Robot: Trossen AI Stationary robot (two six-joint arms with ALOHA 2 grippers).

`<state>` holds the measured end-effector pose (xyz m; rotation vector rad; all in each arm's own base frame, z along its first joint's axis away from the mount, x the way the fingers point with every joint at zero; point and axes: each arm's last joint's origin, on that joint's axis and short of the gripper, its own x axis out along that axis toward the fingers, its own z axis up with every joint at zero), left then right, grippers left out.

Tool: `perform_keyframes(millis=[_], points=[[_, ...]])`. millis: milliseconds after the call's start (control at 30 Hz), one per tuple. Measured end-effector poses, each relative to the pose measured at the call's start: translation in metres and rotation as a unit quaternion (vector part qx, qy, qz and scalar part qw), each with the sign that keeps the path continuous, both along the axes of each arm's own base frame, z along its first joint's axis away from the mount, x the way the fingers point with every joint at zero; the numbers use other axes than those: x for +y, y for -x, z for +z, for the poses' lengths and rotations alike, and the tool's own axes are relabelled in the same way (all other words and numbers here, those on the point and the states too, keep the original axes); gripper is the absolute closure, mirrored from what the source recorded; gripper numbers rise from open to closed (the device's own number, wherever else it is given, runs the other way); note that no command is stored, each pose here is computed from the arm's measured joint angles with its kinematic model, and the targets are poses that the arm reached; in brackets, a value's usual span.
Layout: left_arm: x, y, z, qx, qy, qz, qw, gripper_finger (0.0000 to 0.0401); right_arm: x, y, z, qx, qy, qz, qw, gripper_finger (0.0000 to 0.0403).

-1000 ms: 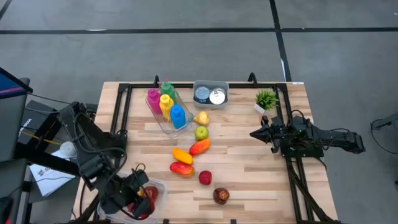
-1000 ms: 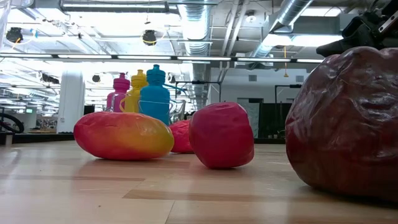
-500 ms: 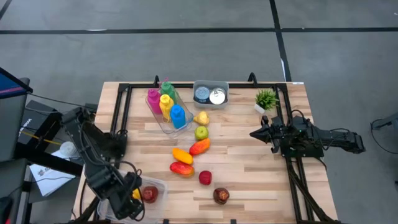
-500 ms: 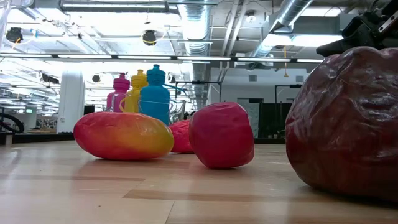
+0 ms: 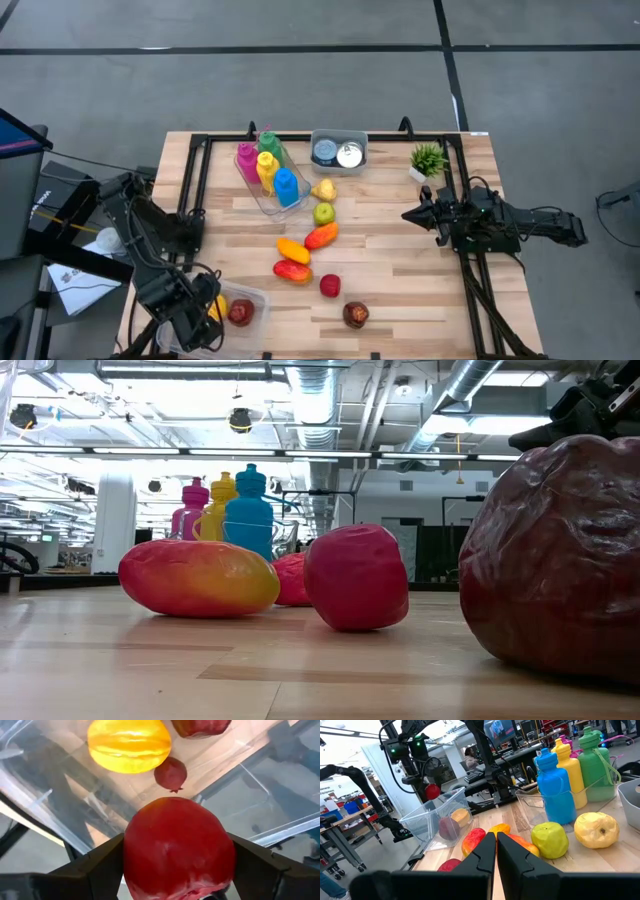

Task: Pick & Place Food Item
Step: Put the left red tomato into the white bin

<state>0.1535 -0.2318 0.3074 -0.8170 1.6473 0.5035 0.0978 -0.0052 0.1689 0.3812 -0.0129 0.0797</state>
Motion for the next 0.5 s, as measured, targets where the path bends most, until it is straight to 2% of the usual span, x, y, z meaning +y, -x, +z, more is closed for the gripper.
perform_keyframes(millis=[500], points=[[-0.016, -0.009, -0.026, 0.038, -0.019, -0.060, 0.997, 0.0107, 0.000, 0.000, 0.000, 0.000, 0.000, 0.000, 1.000, 0.0390]])
